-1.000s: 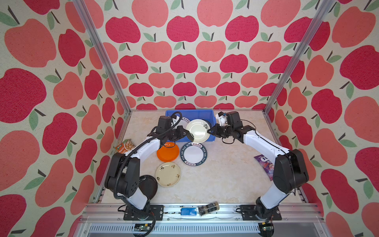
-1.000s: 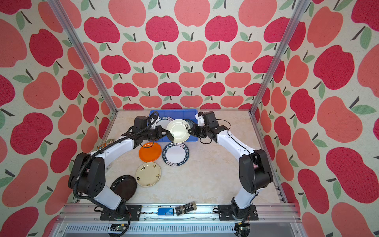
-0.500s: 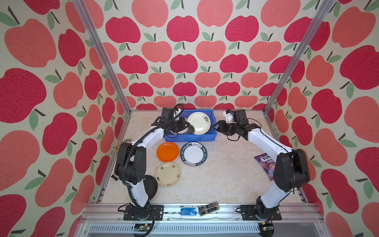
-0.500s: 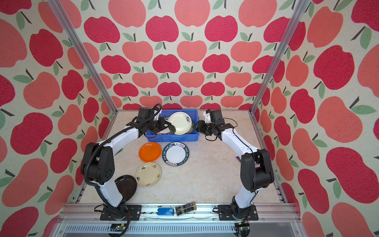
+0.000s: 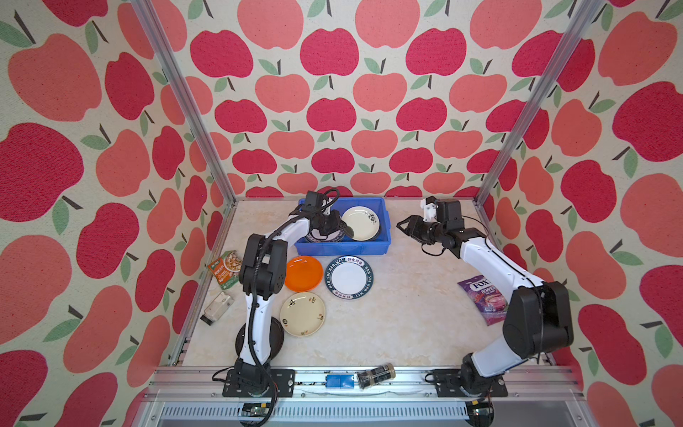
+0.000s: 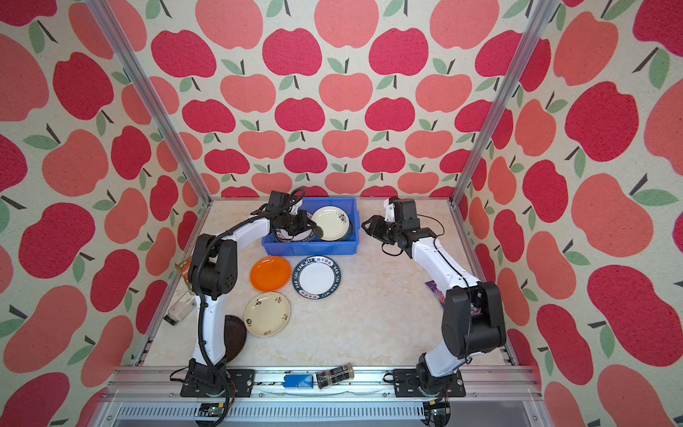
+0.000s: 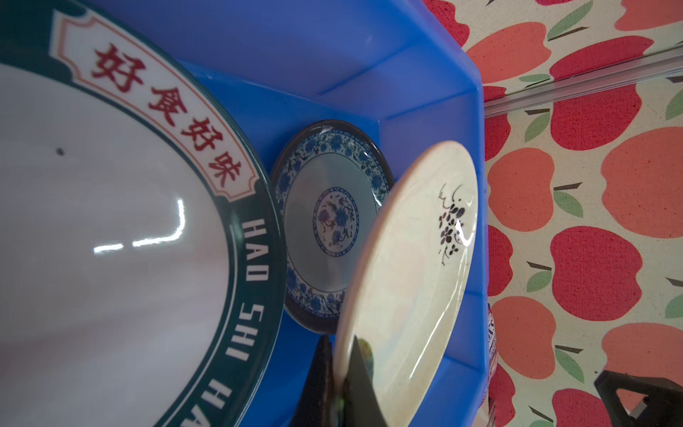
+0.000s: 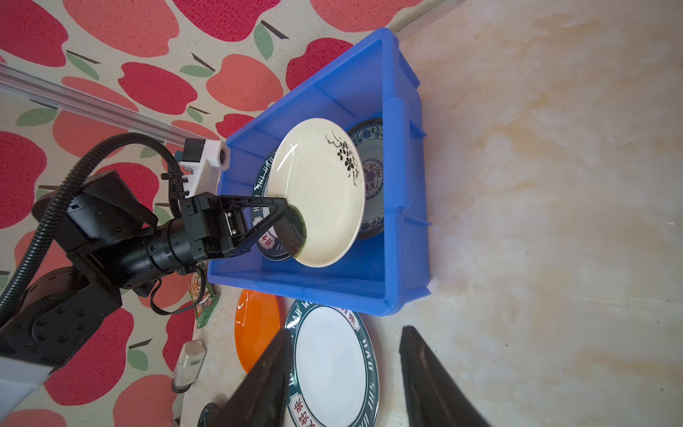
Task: Place the plates into the plastic bin on the countertop
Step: 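Grasp the cream plate with the left gripper and open the right gripper, then lower the cream plate into the bin with the left gripper and release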
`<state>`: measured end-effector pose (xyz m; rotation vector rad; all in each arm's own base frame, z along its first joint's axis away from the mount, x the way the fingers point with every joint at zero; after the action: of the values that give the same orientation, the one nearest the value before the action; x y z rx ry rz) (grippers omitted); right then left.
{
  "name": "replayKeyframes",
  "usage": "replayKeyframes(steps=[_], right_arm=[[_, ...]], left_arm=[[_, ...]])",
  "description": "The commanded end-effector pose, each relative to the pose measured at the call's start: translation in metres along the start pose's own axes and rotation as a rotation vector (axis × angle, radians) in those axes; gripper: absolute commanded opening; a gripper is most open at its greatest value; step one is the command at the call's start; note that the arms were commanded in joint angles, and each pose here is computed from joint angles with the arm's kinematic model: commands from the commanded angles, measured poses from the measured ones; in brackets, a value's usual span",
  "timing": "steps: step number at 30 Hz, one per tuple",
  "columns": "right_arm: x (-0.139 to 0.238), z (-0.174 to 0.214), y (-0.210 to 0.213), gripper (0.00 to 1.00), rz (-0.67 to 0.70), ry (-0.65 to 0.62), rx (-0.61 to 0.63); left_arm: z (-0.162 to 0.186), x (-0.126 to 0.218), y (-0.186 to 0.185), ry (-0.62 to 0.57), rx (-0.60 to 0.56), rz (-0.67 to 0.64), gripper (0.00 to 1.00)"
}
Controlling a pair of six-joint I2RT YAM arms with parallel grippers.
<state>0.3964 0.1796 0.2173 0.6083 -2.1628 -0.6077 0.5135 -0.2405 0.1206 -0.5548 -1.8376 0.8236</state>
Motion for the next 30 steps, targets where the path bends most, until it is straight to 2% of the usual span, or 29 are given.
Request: replayKeyframes(steps=[1, 17, 28, 30], right_arm=[[0.003, -0.001, -0.007, 0.50, 0.000, -0.003, -0.015], [-0.008, -0.003, -0.023, 0.50, -0.010, 0.021, -0.047], [-0.012, -0.001, -0.026, 0.50, -0.014, 0.033, -0.061], [-0.012, -0.001, -0.025, 0.50, -0.016, 0.031, -0.063]], left_arm=[[-0.011, -0.002, -0.012, -0.016, -0.028, 0.009, 0.00], [-0.018, -0.036, 0.002, 0.020, -0.003, -0.035, 0.00], [-0.017, -0.046, 0.004, 0.032, -0.007, -0.050, 0.00], [-0.018, -0.047, 0.002, 0.034, -0.009, -0.051, 0.06]])
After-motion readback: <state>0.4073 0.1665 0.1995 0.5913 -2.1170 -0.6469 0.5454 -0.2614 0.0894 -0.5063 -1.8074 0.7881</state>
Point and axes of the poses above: each gripper's point midway between its finger pads, its own x axis back along the fingers, its own y axis along the line the jaws close on, z = x × y, the point moved 3 cm from there along x, back along the fingers, and after that the axes turned 6 degrees about x, right-handed, at the moved point
